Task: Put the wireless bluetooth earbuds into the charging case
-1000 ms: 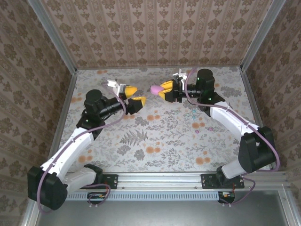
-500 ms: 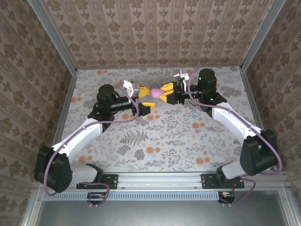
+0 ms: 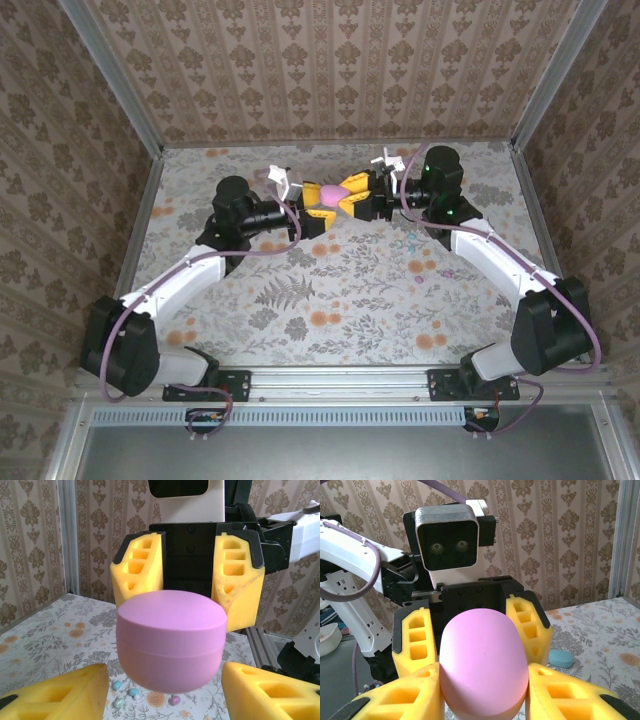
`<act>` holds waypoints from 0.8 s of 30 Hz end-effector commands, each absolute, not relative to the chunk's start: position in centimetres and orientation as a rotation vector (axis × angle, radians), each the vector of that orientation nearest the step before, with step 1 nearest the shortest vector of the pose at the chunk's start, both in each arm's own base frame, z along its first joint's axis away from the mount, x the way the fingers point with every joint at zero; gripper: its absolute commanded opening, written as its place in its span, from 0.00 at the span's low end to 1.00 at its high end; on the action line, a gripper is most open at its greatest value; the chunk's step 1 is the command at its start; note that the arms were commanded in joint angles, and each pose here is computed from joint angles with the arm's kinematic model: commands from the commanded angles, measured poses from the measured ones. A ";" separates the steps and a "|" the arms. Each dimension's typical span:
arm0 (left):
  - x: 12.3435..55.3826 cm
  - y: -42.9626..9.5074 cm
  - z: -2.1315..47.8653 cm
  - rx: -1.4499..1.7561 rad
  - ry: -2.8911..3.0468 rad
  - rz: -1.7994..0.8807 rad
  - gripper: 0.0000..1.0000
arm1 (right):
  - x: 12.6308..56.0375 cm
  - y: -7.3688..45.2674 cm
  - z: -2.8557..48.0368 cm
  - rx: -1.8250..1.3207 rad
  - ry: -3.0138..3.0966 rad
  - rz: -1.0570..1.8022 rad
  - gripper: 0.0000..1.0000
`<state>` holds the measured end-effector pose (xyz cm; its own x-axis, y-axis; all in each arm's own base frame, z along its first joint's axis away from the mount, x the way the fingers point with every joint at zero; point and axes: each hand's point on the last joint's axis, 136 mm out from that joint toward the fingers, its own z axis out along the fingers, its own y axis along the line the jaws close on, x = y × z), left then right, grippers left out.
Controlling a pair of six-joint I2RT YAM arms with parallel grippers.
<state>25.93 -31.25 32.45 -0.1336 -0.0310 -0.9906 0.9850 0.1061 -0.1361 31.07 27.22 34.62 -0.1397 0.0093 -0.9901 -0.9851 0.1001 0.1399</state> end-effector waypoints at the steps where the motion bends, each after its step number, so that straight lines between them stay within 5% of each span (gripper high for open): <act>1: 25.3 -31.6 35.2 1.058 1.244 -1.269 0.60 | 29.8 27.3 35.8 -1.115 1.272 1.219 0.40; 13: 25.0 -31.3 35.9 1.049 1.217 -1.255 0.61 | 29.8 27.3 35.5 -1.117 1.275 1.219 0.40; 24: 25.3 -31.5 36.0 1.037 1.212 -1.285 0.48 | 29.7 27.2 35.4 -1.114 1.261 1.206 0.40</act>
<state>25.78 -31.34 34.08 -0.1260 -0.0873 -0.9882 0.9871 0.0884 -0.1336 30.94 27.25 33.94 -0.1306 0.0073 -0.9914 -0.9865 0.0984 0.1307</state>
